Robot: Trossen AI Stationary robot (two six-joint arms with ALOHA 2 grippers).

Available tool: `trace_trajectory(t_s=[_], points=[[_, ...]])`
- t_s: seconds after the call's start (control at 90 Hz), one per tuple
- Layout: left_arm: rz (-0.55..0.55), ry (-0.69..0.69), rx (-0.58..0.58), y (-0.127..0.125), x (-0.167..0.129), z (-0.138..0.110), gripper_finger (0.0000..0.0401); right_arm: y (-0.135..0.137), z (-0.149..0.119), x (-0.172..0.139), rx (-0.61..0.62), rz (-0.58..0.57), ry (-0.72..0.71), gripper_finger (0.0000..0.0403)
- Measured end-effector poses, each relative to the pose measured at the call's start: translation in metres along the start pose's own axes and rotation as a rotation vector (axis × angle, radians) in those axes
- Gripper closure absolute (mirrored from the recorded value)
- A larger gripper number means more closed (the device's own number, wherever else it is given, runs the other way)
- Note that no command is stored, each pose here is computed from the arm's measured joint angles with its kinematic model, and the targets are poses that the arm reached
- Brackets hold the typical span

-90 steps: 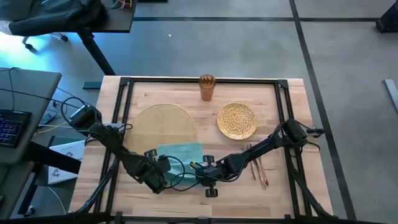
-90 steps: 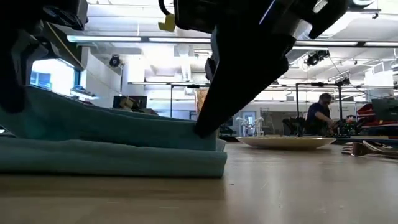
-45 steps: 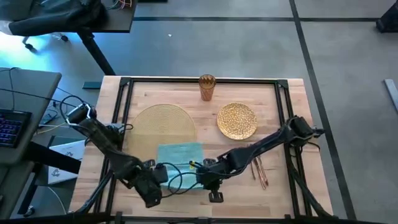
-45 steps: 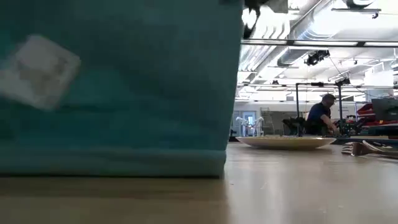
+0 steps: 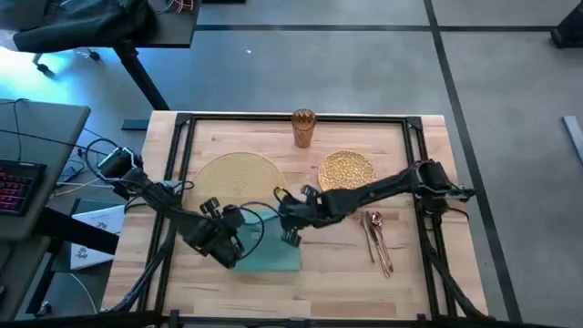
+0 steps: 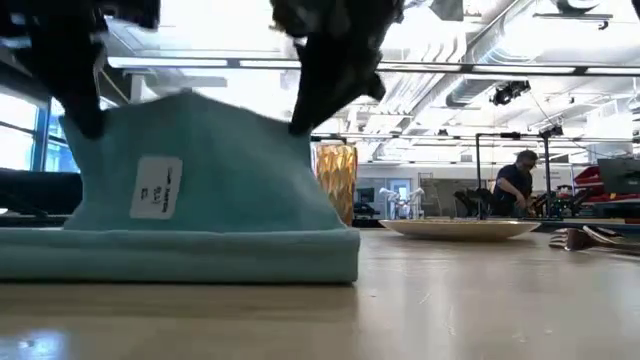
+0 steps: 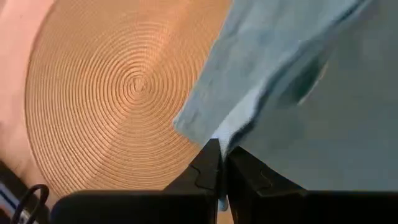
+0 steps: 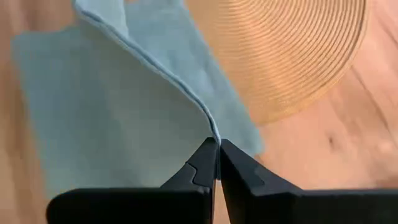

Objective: Set table place
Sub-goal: Fold the blue table napkin

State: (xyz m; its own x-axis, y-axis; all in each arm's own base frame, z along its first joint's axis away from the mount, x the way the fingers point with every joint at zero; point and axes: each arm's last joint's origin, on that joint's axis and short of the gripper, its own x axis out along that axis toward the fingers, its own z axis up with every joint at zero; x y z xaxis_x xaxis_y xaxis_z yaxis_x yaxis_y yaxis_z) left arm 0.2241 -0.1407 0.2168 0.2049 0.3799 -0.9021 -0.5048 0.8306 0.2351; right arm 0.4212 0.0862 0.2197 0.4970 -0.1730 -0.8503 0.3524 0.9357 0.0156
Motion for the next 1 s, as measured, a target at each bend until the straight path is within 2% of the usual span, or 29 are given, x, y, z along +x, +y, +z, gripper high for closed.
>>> trace_trajectory(t_s=[0.178, 0.233, 0.333, 0.444, 0.533, 0.689, 0.856, 1.0], points=[[0.001, 0.02, 0.013, 0.001, 0.001, 0.0, 0.0401, -0.001, -0.001, 0.013, 0.003, -0.017, 0.014, 0.0403], [-0.028, 0.052, 0.02, 0.0, -0.003, 0.002, 0.0401, 0.001, -0.002, 0.013, -0.004, -0.007, 0.017, 0.0403], [-0.133, 0.116, 0.063, -0.006, -0.025, 0.009, 0.0401, 0.007, -0.001, 0.005, -0.032, 0.038, 0.029, 0.0403], [-0.241, 0.154, 0.083, -0.01, -0.056, 0.017, 0.0401, 0.019, 0.01, -0.018, -0.061, 0.123, -0.002, 0.0403], [-0.262, 0.142, 0.07, -0.008, -0.075, 0.022, 0.0401, 0.027, 0.02, -0.034, -0.065, 0.151, -0.043, 0.0403], [-0.161, 0.021, 0.033, -0.003, -0.072, 0.026, 0.0401, 0.02, 0.03, -0.042, 0.005, 0.056, -0.088, 0.0403], [-0.031, -0.028, 0.028, 0.003, -0.041, 0.024, 0.0401, 0.006, 0.02, -0.027, 0.137, -0.002, -0.004, 0.0403], [0.019, -0.037, 0.037, 0.005, -0.014, 0.019, 0.0401, 0.003, 0.004, -0.012, 0.186, -0.031, 0.053, 0.0403]])
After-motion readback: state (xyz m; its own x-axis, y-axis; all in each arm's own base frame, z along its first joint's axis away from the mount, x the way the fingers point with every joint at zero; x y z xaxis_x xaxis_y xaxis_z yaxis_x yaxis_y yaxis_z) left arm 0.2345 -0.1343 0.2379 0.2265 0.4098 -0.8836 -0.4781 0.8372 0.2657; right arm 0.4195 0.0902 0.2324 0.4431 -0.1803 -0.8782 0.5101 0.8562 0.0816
